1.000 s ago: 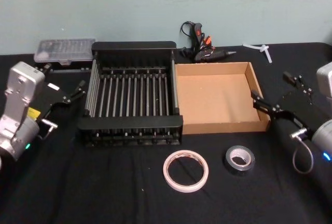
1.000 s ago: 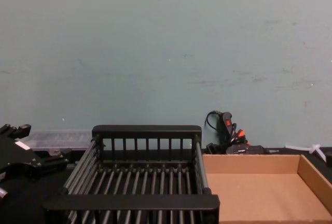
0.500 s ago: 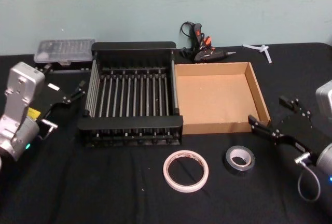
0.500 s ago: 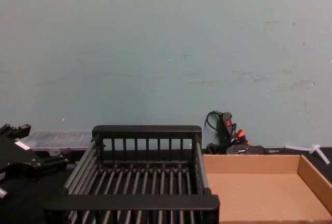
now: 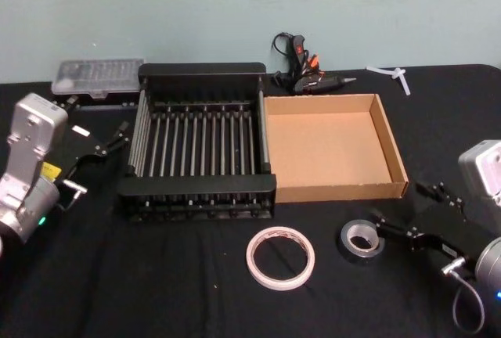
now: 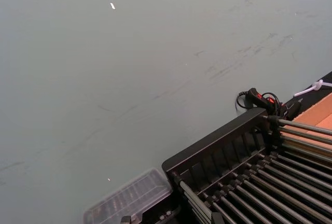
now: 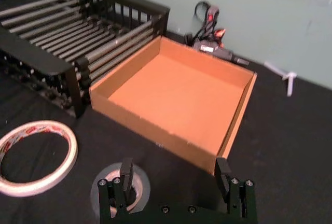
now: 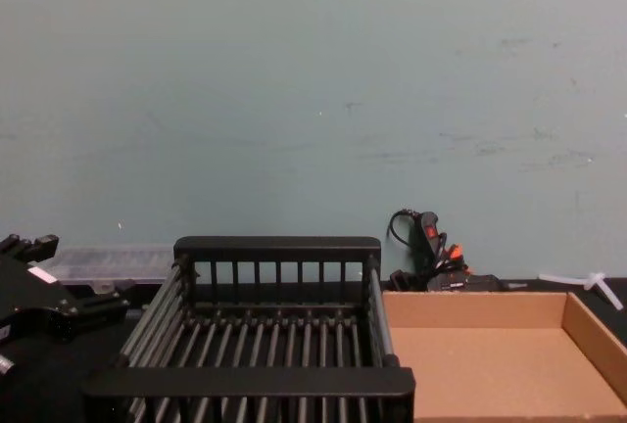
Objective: Pick up the white tape and place it into the black box , Pick up the silver tape and place it into the brown box.
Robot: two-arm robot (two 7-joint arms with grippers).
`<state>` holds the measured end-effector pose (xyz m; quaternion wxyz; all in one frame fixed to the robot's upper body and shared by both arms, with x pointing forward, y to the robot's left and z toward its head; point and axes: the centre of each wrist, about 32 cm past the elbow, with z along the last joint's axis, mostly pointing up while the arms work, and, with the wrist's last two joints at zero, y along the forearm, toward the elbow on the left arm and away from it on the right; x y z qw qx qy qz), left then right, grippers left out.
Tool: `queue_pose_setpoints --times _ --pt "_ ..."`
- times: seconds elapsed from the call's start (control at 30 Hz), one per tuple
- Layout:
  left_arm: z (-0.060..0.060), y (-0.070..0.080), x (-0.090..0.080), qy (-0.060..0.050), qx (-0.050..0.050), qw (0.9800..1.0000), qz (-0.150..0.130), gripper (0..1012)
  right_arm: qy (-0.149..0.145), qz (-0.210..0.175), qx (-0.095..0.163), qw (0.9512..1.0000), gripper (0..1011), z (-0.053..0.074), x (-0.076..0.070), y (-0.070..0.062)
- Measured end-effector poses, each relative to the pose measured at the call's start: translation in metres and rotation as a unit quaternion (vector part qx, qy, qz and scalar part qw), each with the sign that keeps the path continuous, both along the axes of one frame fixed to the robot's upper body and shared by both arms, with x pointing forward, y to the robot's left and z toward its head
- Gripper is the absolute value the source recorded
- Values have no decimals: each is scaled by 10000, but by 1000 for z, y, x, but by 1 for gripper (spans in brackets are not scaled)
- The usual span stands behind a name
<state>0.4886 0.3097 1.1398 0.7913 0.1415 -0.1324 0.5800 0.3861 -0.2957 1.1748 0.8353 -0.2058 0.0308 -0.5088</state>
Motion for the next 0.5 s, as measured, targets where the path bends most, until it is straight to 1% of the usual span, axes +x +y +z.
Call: queue_pose_setpoints --times 0.23,0.5 --pt "0 0 0 0 0 10000 0 1001 293 -63 -13 9996 1002 -2 1 4" --pt "0 0 0 0 0 10000 0 1001 452 -114 -18 9989 1002 -5 3 8"
